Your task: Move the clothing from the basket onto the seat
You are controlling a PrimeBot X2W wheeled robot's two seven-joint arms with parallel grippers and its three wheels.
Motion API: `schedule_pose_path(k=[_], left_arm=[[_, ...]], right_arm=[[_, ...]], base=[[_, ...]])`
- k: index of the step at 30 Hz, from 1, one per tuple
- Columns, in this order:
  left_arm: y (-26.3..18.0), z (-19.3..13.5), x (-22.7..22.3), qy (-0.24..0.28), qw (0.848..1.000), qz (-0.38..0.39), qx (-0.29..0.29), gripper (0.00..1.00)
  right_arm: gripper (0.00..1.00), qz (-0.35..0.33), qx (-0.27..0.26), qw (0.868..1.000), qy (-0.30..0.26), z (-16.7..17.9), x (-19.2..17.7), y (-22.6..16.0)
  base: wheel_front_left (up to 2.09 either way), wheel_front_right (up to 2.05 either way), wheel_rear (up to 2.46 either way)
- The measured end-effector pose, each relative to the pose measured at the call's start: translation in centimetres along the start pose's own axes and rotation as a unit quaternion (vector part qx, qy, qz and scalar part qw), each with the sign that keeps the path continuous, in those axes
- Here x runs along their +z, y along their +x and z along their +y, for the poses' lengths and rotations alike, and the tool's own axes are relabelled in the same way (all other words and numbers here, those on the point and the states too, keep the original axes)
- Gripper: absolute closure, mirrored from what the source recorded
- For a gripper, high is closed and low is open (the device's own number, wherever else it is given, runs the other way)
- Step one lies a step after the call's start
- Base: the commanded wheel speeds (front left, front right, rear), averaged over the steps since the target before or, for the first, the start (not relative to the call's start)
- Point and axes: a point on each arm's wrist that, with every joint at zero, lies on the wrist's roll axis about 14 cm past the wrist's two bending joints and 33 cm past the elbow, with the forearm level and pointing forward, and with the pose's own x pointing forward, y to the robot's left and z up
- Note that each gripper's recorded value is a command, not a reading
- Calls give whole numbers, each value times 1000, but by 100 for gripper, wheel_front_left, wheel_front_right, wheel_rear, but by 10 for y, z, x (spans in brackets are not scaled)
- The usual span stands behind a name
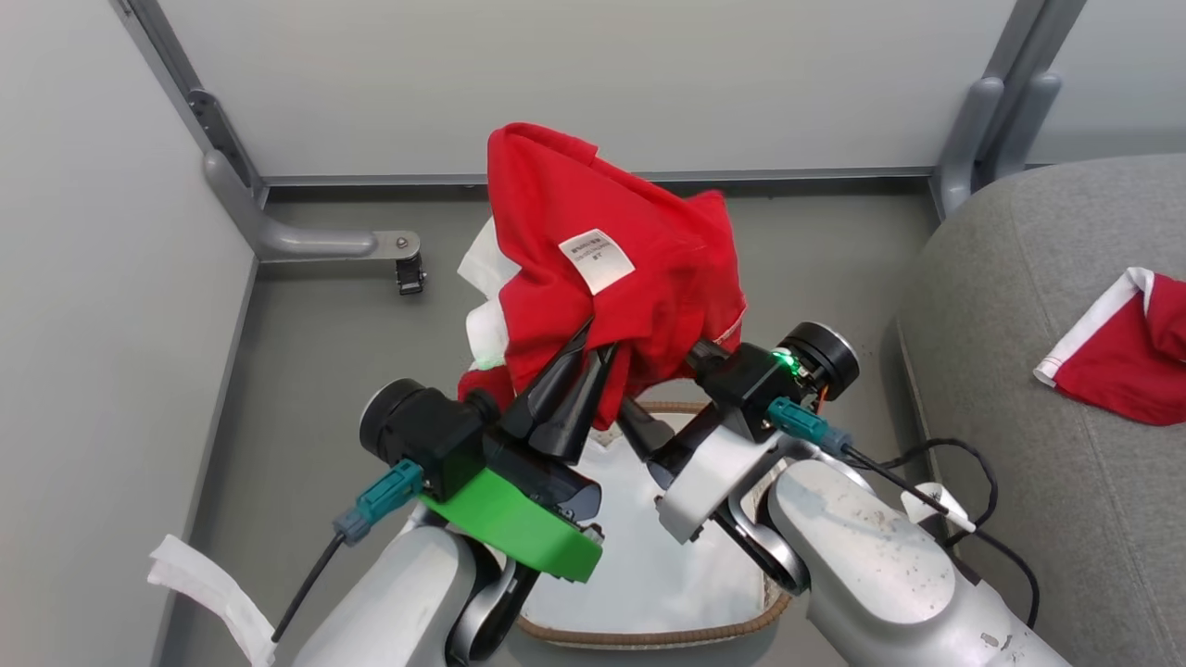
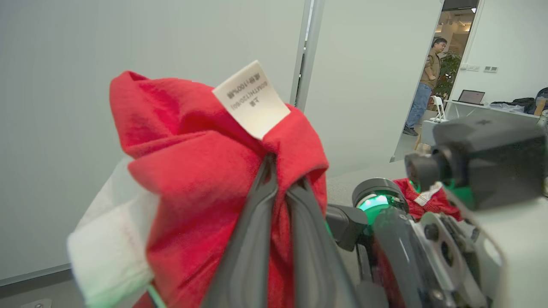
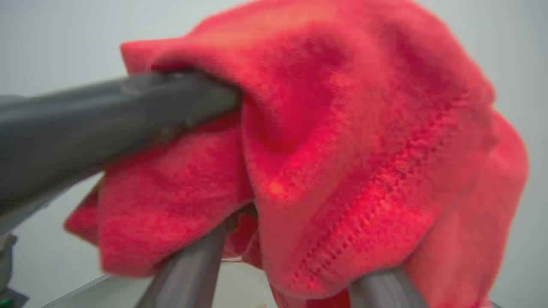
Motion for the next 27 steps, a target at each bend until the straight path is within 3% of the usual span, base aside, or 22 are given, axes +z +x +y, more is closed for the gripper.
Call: schedule_pose_path(k=[11, 12, 13, 21, 27], left_arm=[[-5, 15, -3, -4, 1000, 5, 21, 100], [-3, 17, 0, -5, 1000, -1, 23, 35], [-1, 17, 0, -4, 1000, -2, 22, 0], [6, 11, -16, -2, 1000, 15, 4, 0], [21, -1, -33, -15, 999, 29, -30, 0]], right_arm=[[100, -27, -27, 999, 29, -18, 10, 5], [100, -29, -34, 999, 30, -22, 10, 3], [100, -32, -42, 998, 30, -27, 12, 0], [100, -55, -116, 992, 9, -67, 30, -31], [100, -56, -192, 980, -11, -102, 37, -76]], base=[[0, 0, 0], [0, 0, 0], [0, 0, 0], [0, 0, 0], [0, 0, 0]])
